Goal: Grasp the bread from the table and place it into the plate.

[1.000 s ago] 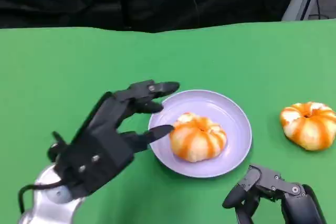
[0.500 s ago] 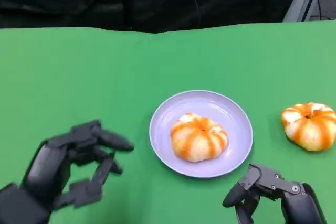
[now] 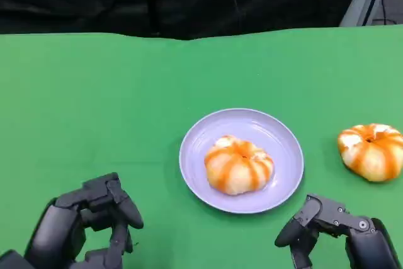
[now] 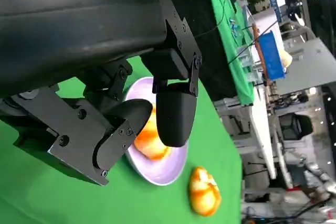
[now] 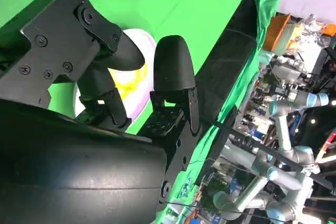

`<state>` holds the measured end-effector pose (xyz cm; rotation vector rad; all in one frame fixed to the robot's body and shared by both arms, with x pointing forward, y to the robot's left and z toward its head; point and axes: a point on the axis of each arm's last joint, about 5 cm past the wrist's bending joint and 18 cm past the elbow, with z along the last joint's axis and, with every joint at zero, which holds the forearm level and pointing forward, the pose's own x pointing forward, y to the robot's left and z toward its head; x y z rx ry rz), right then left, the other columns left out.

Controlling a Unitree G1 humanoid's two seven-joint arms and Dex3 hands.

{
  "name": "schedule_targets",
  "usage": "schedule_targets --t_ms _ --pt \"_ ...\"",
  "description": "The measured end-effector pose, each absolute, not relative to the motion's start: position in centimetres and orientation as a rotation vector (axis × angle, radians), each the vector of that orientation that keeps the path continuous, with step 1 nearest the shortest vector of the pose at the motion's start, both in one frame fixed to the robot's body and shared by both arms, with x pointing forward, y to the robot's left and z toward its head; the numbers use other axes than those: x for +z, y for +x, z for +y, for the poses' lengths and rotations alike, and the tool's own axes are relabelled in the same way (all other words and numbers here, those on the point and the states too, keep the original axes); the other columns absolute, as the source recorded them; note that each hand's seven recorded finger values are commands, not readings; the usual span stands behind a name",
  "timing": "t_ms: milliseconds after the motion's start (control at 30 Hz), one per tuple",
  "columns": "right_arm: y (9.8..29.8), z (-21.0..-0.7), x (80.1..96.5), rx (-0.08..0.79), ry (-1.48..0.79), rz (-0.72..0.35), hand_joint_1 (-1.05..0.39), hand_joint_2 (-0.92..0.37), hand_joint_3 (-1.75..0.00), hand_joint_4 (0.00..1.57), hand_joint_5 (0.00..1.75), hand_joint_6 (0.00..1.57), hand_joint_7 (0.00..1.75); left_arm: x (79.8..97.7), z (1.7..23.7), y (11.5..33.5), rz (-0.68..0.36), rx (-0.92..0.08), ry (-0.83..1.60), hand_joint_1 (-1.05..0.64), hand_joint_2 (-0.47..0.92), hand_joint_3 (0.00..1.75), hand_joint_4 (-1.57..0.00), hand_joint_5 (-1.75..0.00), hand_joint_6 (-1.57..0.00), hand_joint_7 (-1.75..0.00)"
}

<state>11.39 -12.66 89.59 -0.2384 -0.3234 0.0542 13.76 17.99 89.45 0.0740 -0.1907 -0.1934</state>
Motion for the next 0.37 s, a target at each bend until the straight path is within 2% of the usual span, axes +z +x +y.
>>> schedule_targets --t_ms 367 --pt "11.35 -12.84 89.54 0.057 -0.240 -0.327 -0.02 -0.27 -1.39 0.83 1.60 0.84 1.32 89.20 17.79 14.07 -0.188 -0.201 0.091 -0.04 0.31 1.49 -0.86 -1.73 -0.83 -1.54"
